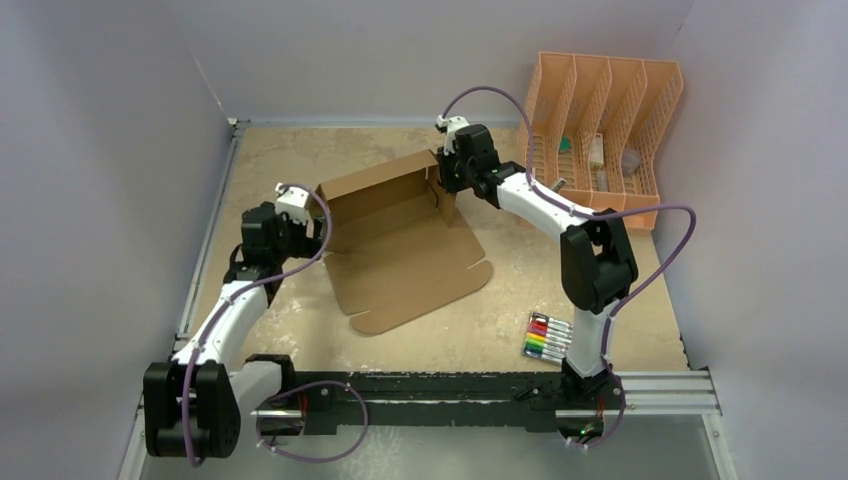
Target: Fold the paper box
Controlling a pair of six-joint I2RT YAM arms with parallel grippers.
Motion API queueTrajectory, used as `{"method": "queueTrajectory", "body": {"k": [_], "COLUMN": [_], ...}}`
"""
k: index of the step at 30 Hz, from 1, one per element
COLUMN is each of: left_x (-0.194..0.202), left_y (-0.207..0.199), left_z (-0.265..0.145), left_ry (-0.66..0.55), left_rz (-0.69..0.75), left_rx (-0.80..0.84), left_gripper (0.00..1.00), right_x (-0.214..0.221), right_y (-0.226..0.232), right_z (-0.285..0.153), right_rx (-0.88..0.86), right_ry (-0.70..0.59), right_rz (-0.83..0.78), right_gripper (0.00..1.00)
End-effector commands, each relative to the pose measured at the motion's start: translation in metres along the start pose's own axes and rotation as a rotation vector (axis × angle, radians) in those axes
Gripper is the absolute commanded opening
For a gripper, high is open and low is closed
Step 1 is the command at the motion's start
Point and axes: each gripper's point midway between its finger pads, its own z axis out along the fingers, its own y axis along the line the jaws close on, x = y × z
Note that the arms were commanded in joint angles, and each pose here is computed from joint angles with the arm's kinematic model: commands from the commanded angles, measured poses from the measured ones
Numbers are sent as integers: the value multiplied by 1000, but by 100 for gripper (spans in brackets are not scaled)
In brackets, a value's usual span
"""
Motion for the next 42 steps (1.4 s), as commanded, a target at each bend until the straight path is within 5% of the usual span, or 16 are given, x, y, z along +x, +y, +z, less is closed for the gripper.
{"method": "queueTrajectory", "body": {"k": [1,11,17,30,36,42], "left_x": [-62,-78,-83,-86,-79,-84], "left_y": [-17,-44,-29,-35,-27,-26], "left_z": [12,18,22,36,22,-17], "left_ry": [-225,-345,-447,-417,-368,-361], "left_rz": [130,44,-102,-197,-371,-179], "left_rx": [162,308,197,50,-53,-38], "left_gripper": [81,76,72,56,60,77], "right_x": [-7,-6,-5,-4,-5,-1], "right_y": [14,20,27,26,18,15], "right_z": [-10,-11,-8,-10,-10,-10], "right_rx": [-54,-67,-79,-33,28,45], "right_ry": [-28,-28,-22,-30,-36,-23], "right_rz": [-26,-58,-71,-92,-48,-45], "right_gripper": [7,7,7,7,6,6]}}
